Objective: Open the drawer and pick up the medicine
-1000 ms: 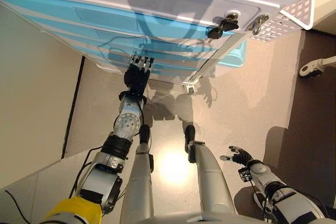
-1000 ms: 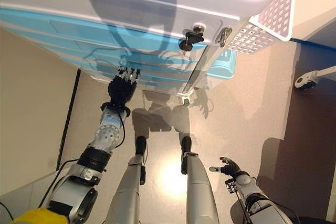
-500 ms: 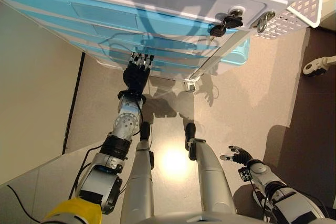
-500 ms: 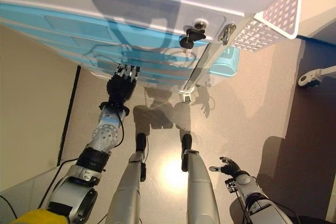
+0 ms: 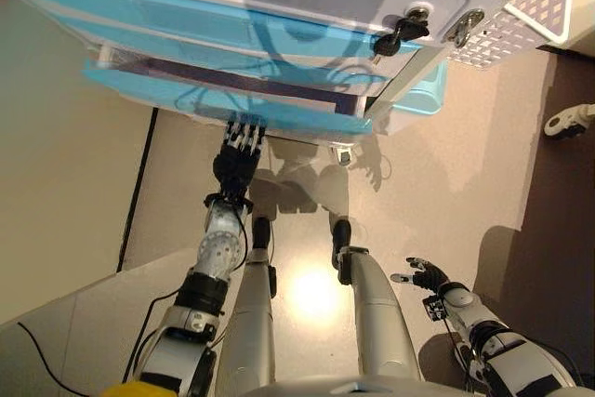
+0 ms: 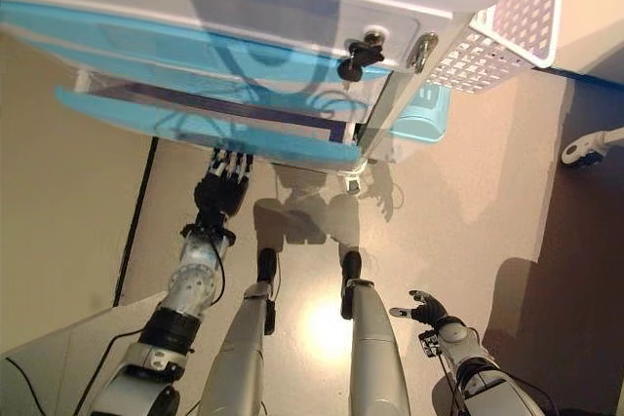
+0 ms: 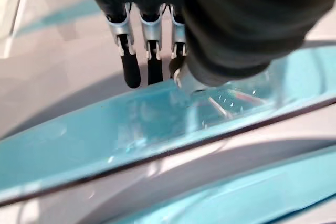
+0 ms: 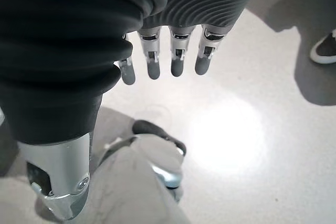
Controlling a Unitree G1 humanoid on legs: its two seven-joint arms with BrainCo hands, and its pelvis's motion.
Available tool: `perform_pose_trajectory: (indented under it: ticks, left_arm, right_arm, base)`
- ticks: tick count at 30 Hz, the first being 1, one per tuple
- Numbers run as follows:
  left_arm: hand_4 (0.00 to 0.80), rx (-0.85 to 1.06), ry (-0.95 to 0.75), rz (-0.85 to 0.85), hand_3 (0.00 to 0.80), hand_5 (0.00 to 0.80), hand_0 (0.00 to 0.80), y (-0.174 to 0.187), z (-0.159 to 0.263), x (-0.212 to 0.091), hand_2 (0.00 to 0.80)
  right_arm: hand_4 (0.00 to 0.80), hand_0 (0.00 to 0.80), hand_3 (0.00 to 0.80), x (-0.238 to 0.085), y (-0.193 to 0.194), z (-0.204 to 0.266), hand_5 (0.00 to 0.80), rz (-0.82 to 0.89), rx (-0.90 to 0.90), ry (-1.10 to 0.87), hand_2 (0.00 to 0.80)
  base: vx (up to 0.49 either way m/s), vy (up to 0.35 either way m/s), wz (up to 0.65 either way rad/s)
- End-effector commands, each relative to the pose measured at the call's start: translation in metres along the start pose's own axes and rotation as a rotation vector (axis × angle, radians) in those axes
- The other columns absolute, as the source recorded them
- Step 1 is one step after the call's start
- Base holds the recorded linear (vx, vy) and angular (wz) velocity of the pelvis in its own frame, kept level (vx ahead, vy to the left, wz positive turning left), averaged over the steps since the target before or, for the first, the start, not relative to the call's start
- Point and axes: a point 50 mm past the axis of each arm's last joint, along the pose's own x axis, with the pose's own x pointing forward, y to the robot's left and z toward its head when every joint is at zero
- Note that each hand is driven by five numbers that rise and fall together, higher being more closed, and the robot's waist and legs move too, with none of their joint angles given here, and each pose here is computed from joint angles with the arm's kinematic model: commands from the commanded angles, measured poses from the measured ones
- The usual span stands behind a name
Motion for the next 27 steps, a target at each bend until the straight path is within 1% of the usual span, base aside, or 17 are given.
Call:
perform_pose_trajectory:
  ticks: [1, 8, 16, 17, 20, 22, 23, 27]
  left_arm:
    - [0.8, 0.004, -0.094, -0.03, 0.8, 0.8, 0.8, 0.004, 0.025, -0.012, 0.8]
    - [0.8, -0.005, -0.08, 0.008, 0.8, 0.8, 0.8, 0.016, 0.022, -0.024, 0.8]
    - [0.8, -0.039, -0.055, 0.095, 0.8, 0.8, 0.8, 0.036, 0.018, -0.047, 0.8]
    - [0.8, -0.048, -0.045, 0.129, 0.8, 0.8, 0.8, 0.044, 0.018, -0.057, 0.8]
    - [0.8, -0.058, -0.027, 0.19, 0.8, 0.8, 0.8, 0.058, 0.018, -0.072, 0.8]
    - [0.8, -0.066, -0.021, 0.209, 0.8, 0.8, 0.8, 0.062, 0.017, -0.077, 0.8]
    - [0.8, -0.07, -0.017, 0.251, 0.8, 0.8, 0.8, 0.07, 0.018, -0.087, 0.8]
    - [0.8, -0.072, 0.008, 0.312, 0.8, 0.8, 0.8, 0.082, 0.018, -0.101, 0.8]
  right_arm:
    - [0.0, 0.0, 0.0, -0.006, -0.015, -0.02, 0.0, -0.033, -0.039, 0.062, 0.0]
    - [0.0, 0.0, 0.0, -0.008, -0.018, -0.023, 0.0, -0.039, -0.045, 0.069, 0.0]
    - [0.0, 0.0, 0.0, -0.008, -0.019, -0.022, 0.0, -0.042, -0.043, 0.064, 0.0]
    - [0.0, 0.0, 0.0, -0.008, -0.02, -0.021, 0.0, -0.046, -0.048, 0.06, 0.0]
    - [0.0, 0.0, 0.0, -0.009, -0.021, -0.024, 0.0, -0.05, -0.05, 0.069, 0.0]
    - [0.0, 0.0, 0.0, -0.009, -0.021, -0.024, 0.0, -0.05, -0.051, 0.07, 0.0]
    - [0.0, 0.0, 0.0, -0.009, -0.022, -0.024, 0.0, -0.054, -0.055, 0.07, 0.0]
    - [0.0, 0.0, 0.0, -0.01, -0.023, -0.024, 0.0, -0.059, -0.062, 0.064, 0.0]
  base:
    - [-0.022, 0.026, -0.05]
    - [0.0, 0.0, 0.0]
    - [0.0, 0.0, 0.0]
    - [0.0, 0.0, 0.0]
    - [0.0, 0.0, 0.0]
    - [0.0, 0.0, 0.0]
    - [0.0, 0.0, 0.0]
    - [-0.006, -0.009, 0.04]
